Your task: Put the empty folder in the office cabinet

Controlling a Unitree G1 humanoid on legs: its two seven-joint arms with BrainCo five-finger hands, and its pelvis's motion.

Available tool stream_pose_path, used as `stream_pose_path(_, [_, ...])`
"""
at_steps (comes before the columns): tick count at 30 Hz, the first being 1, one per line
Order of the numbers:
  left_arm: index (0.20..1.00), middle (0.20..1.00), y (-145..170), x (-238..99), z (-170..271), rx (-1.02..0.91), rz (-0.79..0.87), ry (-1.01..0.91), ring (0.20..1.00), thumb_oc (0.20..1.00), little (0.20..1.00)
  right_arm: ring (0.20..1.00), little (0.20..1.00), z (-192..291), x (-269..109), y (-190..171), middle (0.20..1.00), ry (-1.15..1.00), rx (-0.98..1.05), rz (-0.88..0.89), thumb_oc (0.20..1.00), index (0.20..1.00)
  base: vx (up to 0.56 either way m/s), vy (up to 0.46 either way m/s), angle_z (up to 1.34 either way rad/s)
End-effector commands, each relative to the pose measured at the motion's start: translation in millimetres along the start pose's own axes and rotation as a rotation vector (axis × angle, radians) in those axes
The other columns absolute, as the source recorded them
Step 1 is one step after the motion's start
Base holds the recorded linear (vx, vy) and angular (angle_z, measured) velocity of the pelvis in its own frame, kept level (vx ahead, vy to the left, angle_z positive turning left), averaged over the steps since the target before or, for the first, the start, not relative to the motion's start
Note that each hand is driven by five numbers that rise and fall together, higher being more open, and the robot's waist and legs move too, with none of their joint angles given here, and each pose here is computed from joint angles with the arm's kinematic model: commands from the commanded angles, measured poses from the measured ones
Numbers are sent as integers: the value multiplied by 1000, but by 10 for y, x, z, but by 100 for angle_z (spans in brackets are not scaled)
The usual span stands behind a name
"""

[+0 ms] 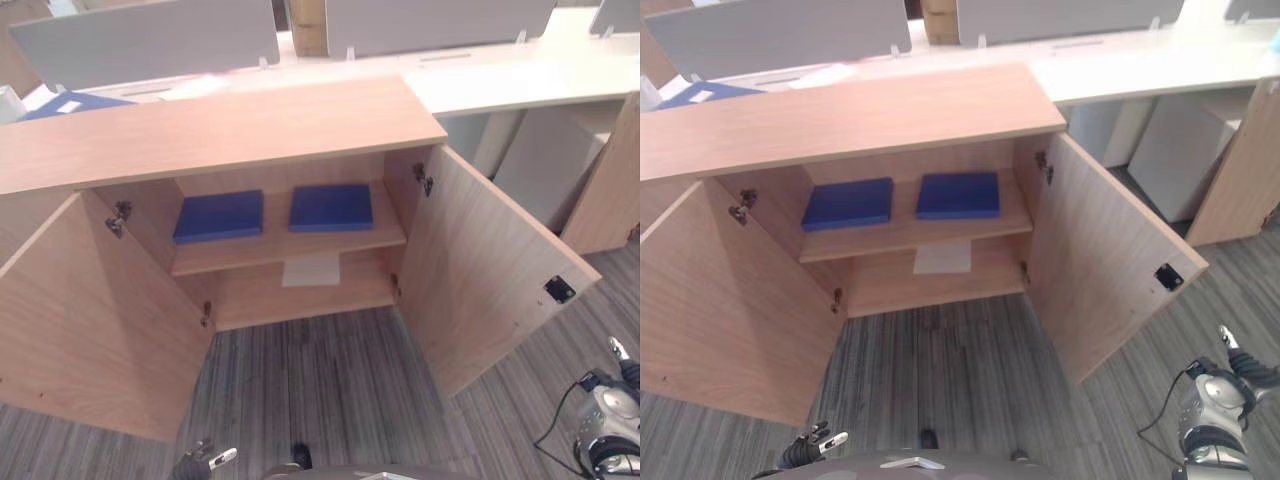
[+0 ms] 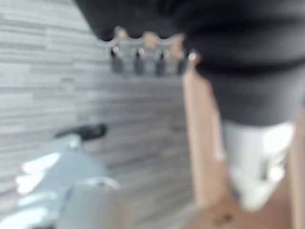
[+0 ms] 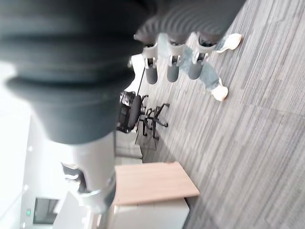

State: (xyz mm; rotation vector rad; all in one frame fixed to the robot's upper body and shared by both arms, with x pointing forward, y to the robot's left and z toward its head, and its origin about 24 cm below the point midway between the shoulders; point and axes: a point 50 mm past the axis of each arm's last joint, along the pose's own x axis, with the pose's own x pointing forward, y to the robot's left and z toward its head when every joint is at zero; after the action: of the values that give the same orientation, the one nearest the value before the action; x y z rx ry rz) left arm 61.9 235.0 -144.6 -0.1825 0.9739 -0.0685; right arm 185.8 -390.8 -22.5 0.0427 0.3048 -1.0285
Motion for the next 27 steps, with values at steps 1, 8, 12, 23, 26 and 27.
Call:
stream_pose_path(1, [1000,1000,141,41,317,92,-9,-71,1000,1000,1000,1000,1000,520,139,381,1000,-121,-38,279,1000,1000,-83,-27,0])
stream_pose_path(8, [1000,1000,178,36,344,108,-14,-74,1000,1000,1000,1000,1000,670,135,597,1000,-127,-231,588,1000,1000,-42,-27,0])
stream_pose_path(12, [1000,1000,196,29,330,102,-5,-76,1000,1000,1000,1000,1000,618,44,732,1000,-142,-332,759,1000,1000,26,-23,1])
stream_pose_path(23, [1000,1000,204,33,429,48,97,-183,1000,1000,1000,1000,1000,443,-471,1338,1000,-254,-475,1117,1000,1000,-1,28,1])
stream_pose_path(26, [1000,1000,210,24,453,28,144,-222,1000,1000,1000,1000,1000,326,-638,1445,1000,-265,-511,1204,1000,1000,29,57,6])
stream_pose_path(27, [1000,1000,214,21,464,25,154,-232,1000,1000,1000,1000,1000,303,-676,1469,1000,-268,-520,1223,1000,1000,40,67,20])
